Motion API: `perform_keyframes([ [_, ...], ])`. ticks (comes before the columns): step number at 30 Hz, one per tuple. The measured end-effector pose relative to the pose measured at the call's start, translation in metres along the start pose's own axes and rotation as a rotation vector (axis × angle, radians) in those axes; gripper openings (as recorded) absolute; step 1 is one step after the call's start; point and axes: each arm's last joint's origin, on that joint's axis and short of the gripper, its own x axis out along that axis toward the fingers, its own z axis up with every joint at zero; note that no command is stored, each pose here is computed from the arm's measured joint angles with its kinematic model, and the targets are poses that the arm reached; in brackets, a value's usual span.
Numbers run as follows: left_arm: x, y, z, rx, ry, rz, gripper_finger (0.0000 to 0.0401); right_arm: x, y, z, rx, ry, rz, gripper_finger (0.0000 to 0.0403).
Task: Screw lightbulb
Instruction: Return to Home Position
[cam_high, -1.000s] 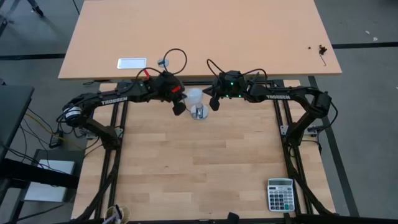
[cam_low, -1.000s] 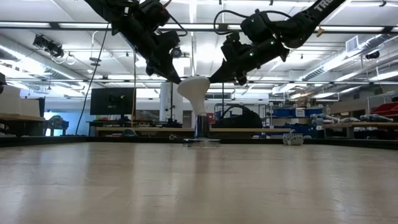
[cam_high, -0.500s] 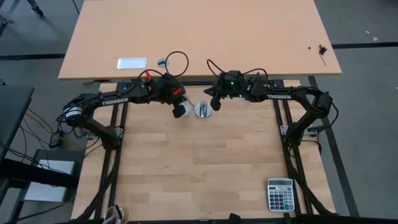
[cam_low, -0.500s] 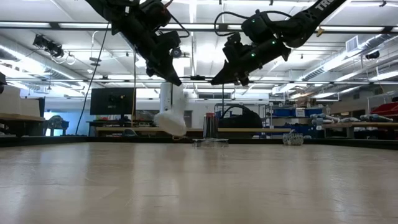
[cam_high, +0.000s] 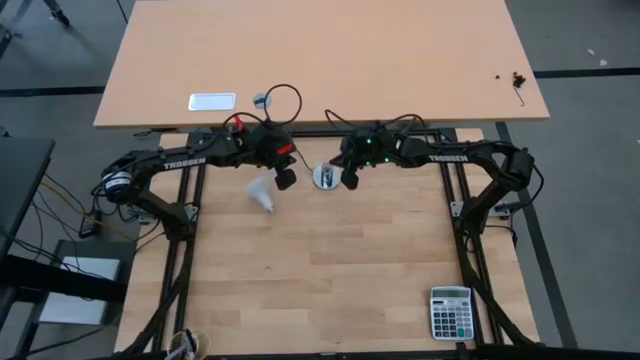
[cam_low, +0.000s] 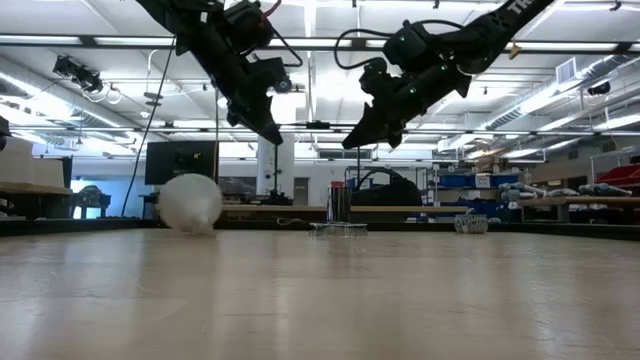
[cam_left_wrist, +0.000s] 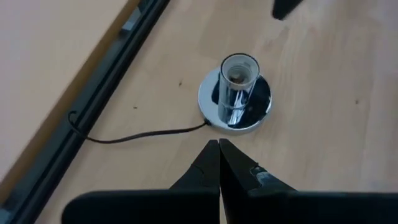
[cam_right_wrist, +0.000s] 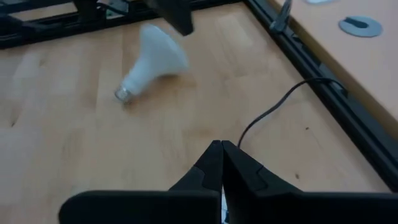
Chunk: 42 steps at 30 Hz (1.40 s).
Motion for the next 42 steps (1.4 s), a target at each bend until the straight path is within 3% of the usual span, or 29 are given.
perform_keyframes([
  [9, 0.014, -0.011, -0.013, -0.016, -0.086, -0.058, 0.0000, 0.003, 0.009, -0.011, -0.071, 0.003, 0.023, 0.0003],
  [21, 0.015, -0.019, -0.008, 0.032, -0.173, -0.074, 0.0000, 0.003, 0.020, -0.021, -0.126, 0.015, 0.100, 0.0002],
  [29, 0.015, -0.019, -0.005, 0.038, -0.206, -0.072, 0.0000, -0.025, 0.038, -0.014, -0.194, -0.021, 0.095, 0.0000],
  [42, 0.014, -0.018, -0.001, 0.041, -0.251, -0.068, 0.0000, -0.075, 0.068, -0.050, -0.153, -0.143, -0.012, 0.0000],
])
